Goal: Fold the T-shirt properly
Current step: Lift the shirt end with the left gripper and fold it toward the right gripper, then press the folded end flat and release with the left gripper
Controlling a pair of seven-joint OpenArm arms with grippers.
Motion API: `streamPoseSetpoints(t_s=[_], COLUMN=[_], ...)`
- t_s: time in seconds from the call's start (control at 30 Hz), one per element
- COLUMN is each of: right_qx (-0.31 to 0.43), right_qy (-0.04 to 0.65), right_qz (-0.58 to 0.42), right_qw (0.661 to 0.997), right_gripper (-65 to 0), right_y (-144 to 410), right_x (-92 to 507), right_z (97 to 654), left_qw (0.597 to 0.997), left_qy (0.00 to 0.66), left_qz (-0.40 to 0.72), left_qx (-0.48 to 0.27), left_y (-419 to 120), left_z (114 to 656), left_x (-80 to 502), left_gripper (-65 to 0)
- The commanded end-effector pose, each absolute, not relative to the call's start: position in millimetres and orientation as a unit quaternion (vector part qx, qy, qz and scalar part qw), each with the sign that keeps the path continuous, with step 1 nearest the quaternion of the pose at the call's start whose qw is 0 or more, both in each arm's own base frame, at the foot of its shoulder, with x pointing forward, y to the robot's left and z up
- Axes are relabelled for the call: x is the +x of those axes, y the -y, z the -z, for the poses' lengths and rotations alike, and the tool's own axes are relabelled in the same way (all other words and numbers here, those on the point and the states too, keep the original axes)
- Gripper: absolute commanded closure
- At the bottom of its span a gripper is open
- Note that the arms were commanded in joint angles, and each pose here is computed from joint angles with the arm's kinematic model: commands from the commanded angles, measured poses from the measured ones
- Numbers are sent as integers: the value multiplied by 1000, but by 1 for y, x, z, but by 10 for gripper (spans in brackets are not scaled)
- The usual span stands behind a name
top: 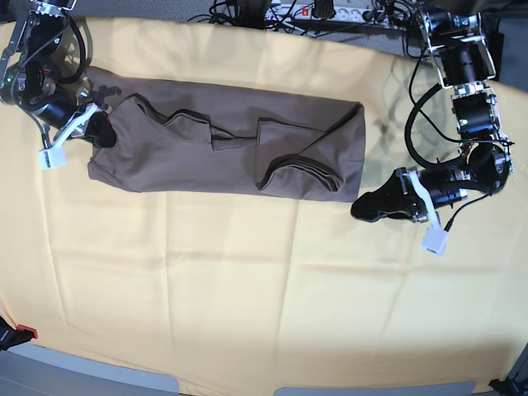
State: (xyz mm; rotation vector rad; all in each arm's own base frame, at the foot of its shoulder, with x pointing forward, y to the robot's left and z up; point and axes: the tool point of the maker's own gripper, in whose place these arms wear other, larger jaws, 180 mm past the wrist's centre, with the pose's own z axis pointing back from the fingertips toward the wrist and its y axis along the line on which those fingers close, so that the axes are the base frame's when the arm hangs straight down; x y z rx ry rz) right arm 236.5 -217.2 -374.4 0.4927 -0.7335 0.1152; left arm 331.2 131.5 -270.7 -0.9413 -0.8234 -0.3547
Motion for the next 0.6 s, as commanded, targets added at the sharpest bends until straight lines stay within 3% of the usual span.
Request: streamPoseSetpoints(t_s=[0.0, 0.2, 0.57], right_qx=[235, 235, 235], right_qy=[370, 370, 370], right_qz=[-65, -65, -65], right_qw=[897, 897, 897], right_gripper=[0, 0, 0], right_y=[220, 220, 220], right_x=[242, 242, 242], right_z=[364, 364, 364], left_qw=[789, 836, 853], left_qy=[409, 403, 334], left_qz=[170, 128, 151], left_qx=[-426, -349, -372], left_y=[-139, -166, -134], left_z=[255, 276, 313], left_x=[340, 354, 325], left_gripper=[0, 0, 0])
